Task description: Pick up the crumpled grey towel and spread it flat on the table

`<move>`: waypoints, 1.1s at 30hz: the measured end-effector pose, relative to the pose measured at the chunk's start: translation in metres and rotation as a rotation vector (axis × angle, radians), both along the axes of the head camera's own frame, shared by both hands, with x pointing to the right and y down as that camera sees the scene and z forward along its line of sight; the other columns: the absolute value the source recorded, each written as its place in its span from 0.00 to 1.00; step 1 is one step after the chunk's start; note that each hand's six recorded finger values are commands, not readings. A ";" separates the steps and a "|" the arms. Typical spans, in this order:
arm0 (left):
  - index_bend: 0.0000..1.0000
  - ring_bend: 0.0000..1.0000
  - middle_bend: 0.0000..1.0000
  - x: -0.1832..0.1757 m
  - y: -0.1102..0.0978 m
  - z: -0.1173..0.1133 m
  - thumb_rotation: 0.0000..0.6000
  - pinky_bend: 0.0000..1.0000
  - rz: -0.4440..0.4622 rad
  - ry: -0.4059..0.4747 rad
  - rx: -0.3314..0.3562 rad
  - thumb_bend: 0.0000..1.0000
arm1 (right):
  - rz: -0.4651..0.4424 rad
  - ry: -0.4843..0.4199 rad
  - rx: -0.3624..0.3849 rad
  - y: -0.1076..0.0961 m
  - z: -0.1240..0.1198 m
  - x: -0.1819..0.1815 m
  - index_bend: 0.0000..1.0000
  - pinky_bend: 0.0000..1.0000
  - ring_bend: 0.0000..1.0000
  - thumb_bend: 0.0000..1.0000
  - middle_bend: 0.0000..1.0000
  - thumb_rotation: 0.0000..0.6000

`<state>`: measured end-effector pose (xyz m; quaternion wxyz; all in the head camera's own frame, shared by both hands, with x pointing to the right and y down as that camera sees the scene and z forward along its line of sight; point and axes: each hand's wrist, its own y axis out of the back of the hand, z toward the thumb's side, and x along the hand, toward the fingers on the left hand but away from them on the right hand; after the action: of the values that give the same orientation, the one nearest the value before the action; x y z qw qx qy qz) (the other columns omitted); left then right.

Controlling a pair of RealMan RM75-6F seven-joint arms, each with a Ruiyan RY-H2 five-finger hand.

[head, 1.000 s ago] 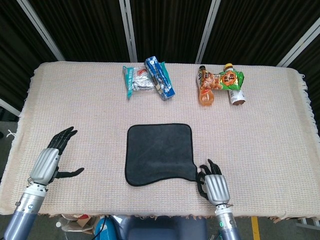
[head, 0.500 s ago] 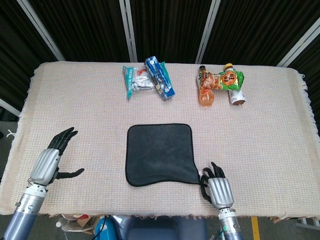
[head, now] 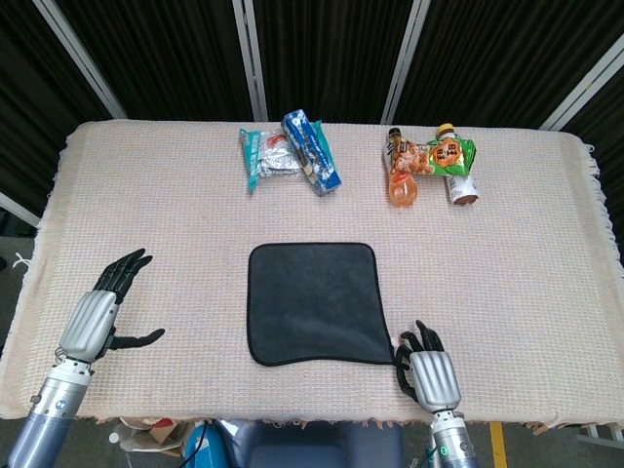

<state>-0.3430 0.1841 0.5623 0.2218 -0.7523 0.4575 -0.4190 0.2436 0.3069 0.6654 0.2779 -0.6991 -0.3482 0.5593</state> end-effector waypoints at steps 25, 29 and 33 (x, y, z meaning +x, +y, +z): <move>0.07 0.00 0.00 0.002 0.002 0.001 1.00 0.00 0.018 -0.005 -0.007 0.05 | -0.042 0.054 -0.019 0.003 -0.005 0.003 0.00 0.10 0.00 0.49 0.03 1.00; 0.07 0.00 0.00 0.006 0.005 0.000 1.00 0.00 0.049 -0.004 -0.010 0.35 | -0.029 0.061 0.023 -0.004 -0.012 0.009 0.00 0.10 0.00 0.49 0.03 1.00; 0.07 0.00 0.00 0.015 0.012 0.001 1.00 0.00 0.116 -0.008 -0.023 0.54 | 0.006 0.044 0.069 -0.013 -0.022 0.017 0.00 0.10 0.00 0.49 0.03 1.00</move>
<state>-0.3284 0.1965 0.5629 0.2388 -0.7783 0.4074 -0.4138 0.2603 0.2938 0.6436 0.3080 -0.6755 -0.3632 0.5630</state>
